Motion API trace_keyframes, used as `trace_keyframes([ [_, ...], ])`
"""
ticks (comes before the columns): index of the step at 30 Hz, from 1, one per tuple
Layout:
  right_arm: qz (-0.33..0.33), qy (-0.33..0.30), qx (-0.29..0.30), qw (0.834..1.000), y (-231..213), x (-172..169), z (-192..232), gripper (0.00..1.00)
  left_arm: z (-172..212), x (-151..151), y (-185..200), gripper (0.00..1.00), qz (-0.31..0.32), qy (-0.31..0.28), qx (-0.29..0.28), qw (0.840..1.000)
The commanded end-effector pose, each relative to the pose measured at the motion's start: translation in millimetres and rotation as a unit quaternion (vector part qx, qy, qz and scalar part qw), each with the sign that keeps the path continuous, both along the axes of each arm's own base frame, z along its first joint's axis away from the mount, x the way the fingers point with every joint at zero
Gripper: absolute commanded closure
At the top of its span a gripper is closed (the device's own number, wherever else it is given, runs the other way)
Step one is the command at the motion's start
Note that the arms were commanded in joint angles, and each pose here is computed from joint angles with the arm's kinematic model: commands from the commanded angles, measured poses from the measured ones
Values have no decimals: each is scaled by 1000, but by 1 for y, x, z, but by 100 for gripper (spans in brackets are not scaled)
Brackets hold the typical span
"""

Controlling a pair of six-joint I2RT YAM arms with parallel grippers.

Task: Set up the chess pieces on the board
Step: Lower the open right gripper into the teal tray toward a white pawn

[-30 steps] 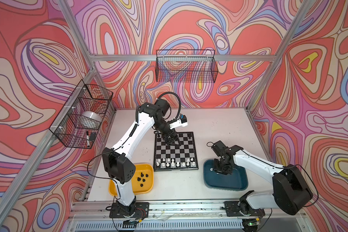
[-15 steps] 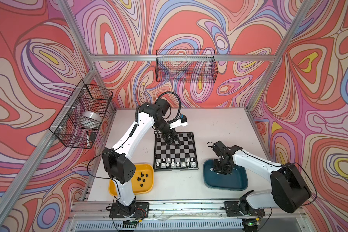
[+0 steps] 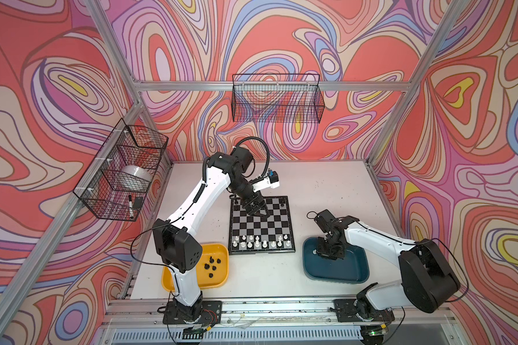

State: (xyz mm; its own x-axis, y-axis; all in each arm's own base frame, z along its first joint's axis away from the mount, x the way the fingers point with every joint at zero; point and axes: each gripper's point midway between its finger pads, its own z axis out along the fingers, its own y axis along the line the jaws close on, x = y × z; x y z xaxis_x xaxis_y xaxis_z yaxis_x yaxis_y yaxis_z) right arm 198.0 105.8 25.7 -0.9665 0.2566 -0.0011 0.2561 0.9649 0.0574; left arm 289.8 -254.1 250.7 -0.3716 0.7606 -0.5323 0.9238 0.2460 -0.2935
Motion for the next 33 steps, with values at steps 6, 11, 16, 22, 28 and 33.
trace_keyframes([
  [6,5,-2,-11,1000,-4,4,3,83,0,-7,-2,8,-15,11,0,1000],
  [11,7,-3,-14,1000,-4,6,2,83,-1,-7,-3,8,-15,12,0,1000],
  [16,9,-5,-14,1000,-3,9,1,83,-1,-6,-3,8,-14,11,2,1000],
  [22,11,-4,-15,1000,-3,9,1,85,-1,-6,-3,9,-14,10,2,1000],
  [28,12,-5,-13,1000,-2,9,2,89,-1,-6,-3,8,-13,11,1,1000],
  [33,13,-8,-11,1000,-1,10,4,90,-1,-5,-4,8,-14,8,3,1000],
])
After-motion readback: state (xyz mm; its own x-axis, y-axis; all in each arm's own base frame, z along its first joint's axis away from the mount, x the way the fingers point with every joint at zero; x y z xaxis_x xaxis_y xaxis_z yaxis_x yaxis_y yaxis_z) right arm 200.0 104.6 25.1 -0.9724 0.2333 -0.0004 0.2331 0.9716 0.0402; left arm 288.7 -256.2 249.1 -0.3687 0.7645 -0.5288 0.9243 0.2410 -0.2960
